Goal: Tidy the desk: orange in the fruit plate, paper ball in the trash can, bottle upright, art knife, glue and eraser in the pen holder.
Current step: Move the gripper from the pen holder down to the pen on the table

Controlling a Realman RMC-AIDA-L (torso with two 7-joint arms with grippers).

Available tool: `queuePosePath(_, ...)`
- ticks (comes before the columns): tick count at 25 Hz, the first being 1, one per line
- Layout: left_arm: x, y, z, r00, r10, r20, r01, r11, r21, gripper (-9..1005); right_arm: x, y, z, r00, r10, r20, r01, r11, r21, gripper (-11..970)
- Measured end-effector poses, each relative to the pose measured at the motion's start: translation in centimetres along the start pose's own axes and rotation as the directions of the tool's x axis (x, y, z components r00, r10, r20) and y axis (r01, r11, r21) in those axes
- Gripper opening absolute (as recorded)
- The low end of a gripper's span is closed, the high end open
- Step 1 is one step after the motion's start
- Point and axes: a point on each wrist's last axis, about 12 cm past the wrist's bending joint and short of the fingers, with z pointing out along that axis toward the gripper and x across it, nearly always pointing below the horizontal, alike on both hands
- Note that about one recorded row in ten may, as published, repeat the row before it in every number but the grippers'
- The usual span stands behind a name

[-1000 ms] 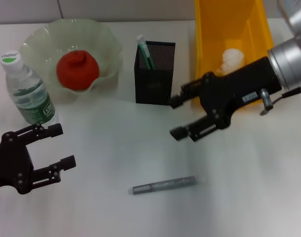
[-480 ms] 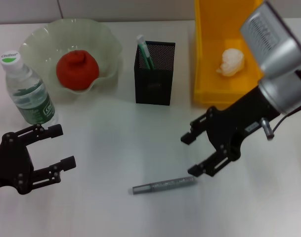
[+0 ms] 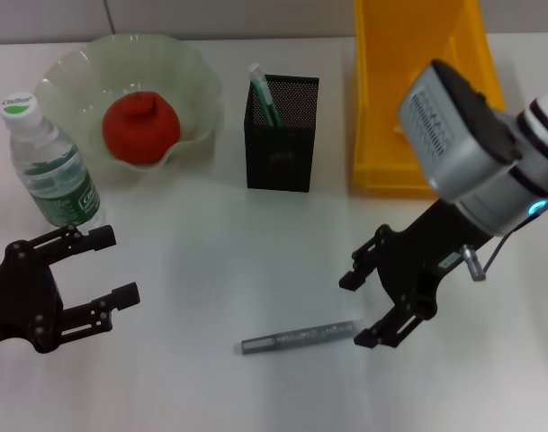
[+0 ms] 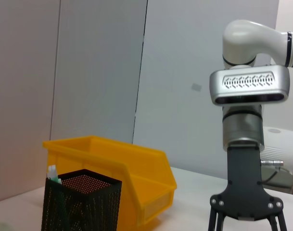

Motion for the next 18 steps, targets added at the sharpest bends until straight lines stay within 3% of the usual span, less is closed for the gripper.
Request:
queuePosePath(9, 0.0, 0.0, -0.1, 1.0, -0.005, -0.004, 0.005, 1.0, -0.004, 769, -0.1, 0.1, 1.4, 0.999, -0.029, -0.046, 0.028, 1.0, -0.008, 760)
queuePosePath(18, 0.1, -0.1, 0.0, 1.0, -0.009, -0.003, 0.008, 1.0, -0.005, 768, 0.0, 0.0, 2.0, 0.997, -0.039, -0.063, 0.04, 0.999, 0.005, 634)
